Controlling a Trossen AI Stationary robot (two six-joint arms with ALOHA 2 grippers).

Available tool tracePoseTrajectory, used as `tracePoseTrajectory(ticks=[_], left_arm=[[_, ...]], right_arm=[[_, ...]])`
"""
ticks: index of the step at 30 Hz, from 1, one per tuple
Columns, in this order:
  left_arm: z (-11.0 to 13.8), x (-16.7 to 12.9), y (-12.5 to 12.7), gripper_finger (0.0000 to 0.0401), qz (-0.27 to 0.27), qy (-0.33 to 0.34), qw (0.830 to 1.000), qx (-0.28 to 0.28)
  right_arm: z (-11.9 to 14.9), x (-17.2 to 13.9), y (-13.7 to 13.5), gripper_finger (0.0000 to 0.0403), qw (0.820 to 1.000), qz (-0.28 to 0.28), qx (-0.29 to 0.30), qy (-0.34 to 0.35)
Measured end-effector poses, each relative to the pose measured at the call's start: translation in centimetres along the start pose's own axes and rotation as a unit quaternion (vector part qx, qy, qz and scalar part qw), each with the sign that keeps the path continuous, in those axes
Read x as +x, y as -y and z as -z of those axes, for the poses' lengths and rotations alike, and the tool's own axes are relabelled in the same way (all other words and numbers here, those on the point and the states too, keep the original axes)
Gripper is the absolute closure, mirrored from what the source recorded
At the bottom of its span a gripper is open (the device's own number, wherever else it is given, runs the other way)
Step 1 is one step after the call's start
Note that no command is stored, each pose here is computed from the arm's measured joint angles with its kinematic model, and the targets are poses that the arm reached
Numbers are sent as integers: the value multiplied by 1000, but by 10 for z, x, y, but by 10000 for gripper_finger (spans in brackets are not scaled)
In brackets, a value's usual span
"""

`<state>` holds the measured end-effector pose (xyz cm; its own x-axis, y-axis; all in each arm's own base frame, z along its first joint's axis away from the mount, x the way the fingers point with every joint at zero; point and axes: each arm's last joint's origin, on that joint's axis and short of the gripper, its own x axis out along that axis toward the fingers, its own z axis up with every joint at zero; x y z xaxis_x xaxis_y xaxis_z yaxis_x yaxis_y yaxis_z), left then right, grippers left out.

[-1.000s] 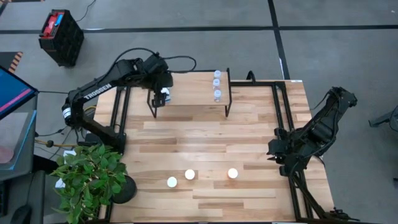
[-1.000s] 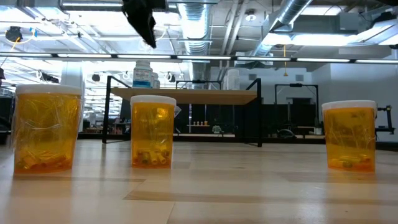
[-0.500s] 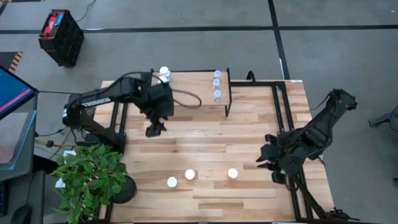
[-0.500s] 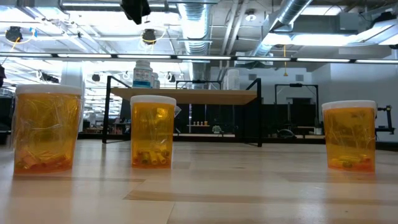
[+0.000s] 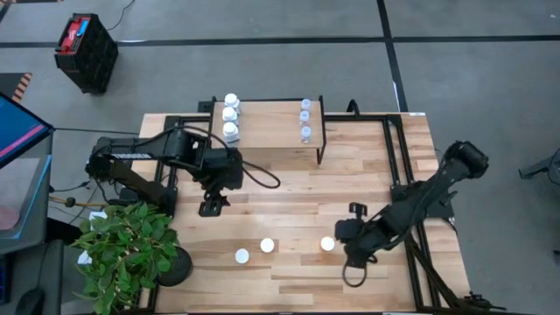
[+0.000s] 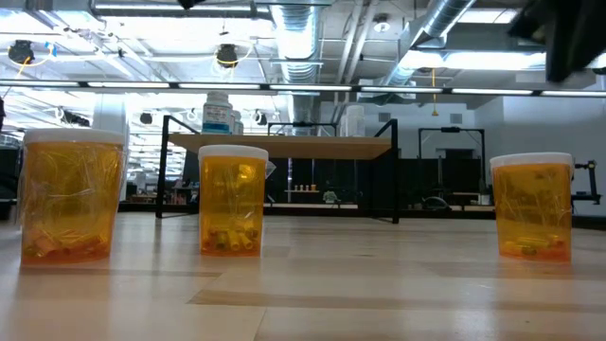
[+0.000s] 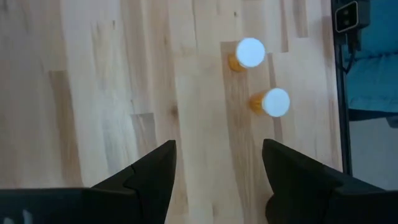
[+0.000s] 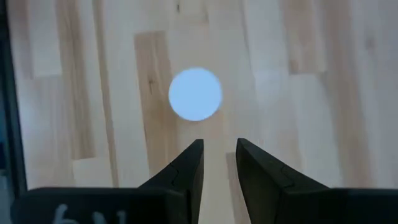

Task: Pick and place medicine bottles onto shelf by color
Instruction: Put the right orange pill bottle on the shelf

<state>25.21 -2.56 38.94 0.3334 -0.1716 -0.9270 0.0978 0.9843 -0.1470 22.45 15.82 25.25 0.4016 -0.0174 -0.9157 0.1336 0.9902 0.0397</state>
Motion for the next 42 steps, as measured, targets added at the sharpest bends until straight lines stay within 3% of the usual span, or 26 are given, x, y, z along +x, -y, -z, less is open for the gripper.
tracePoseTrajectory(ticks=[10,15,22,25,29,36,42], left_arm=[[2,2,9,177,-24,-6,1000,2],[2,2,9,177,-27,-9,1000,2],[2,2,8,177,-48,-10,999,7],[4,2,8,177,-49,-19,999,8],[5,2,7,177,-58,-24,998,8],[5,2,7,177,-60,-22,998,6],[5,2,7,177,-60,-22,998,6]], right_arm=[[-26,44,-8,285,993,-65,21,-91],[-52,32,-1,285,985,-125,4,-116],[-71,-6,6,285,989,-120,-38,-76],[-69,-10,8,285,988,-124,-39,-79],[-71,-12,14,285,985,-126,-89,-73],[-73,-5,17,281,986,-124,-60,-93],[-73,-4,21,219,987,-111,-66,-93]])
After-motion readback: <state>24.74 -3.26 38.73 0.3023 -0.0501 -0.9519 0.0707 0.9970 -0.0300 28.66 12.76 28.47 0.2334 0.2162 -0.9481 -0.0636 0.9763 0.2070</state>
